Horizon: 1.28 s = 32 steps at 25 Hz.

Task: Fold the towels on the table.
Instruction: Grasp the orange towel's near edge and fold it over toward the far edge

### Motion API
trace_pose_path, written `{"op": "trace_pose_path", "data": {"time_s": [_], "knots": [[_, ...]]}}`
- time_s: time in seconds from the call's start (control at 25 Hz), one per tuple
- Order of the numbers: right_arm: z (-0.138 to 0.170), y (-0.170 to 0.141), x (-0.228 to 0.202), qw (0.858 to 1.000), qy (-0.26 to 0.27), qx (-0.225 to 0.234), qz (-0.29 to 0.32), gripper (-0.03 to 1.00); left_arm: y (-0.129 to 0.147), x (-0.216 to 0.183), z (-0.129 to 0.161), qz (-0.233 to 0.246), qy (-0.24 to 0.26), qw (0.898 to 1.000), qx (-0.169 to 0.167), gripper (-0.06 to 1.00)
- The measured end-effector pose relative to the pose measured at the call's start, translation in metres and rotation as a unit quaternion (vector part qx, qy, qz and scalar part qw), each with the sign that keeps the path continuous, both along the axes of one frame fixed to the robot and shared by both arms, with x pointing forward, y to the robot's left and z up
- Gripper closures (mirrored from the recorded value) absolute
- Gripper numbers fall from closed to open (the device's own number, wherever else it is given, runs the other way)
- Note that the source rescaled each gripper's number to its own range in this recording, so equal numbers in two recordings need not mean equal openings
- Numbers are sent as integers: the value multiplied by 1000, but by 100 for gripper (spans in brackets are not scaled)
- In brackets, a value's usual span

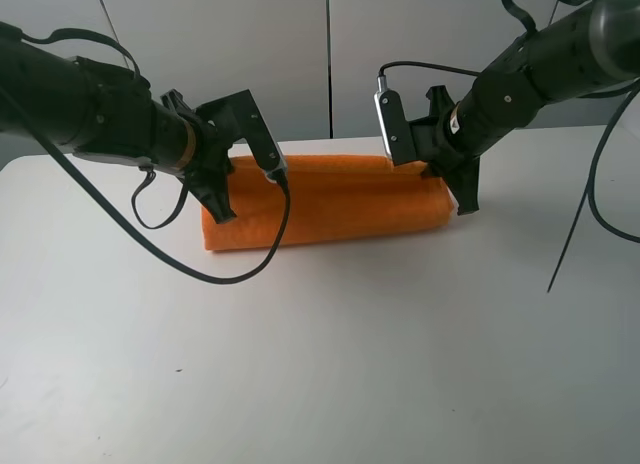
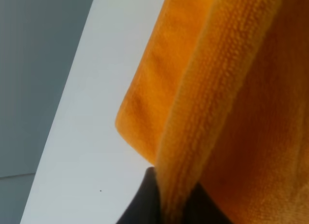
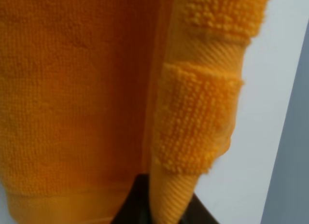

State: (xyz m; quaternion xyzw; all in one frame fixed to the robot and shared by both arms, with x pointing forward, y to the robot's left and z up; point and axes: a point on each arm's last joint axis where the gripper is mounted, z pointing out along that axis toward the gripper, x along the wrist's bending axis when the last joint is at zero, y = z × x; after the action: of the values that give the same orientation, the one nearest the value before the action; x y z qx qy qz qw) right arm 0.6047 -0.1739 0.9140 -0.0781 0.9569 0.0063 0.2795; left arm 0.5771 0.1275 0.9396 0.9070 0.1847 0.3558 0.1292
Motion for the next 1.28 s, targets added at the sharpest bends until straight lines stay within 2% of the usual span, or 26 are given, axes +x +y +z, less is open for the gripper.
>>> {"op": "trace_pose_path", "data": {"time_s": [0.28, 0.6, 0.96, 1.28], "knots": [[-11, 1, 3, 1000, -4, -4, 9, 96, -5, 17, -17, 14, -9, 1000, 14, 94], [-19, -10, 16, 999, -23, 20, -13, 97, -12, 33, -24, 18, -47, 999, 6, 94], [-37, -18, 22, 999, -14, 28, -26, 97, -21, 49, -49, 15, -46, 999, 16, 94], [-41, -17, 22, 999, -13, 32, -24, 95, -22, 53, -49, 17, -51, 998, 17, 94]]}}
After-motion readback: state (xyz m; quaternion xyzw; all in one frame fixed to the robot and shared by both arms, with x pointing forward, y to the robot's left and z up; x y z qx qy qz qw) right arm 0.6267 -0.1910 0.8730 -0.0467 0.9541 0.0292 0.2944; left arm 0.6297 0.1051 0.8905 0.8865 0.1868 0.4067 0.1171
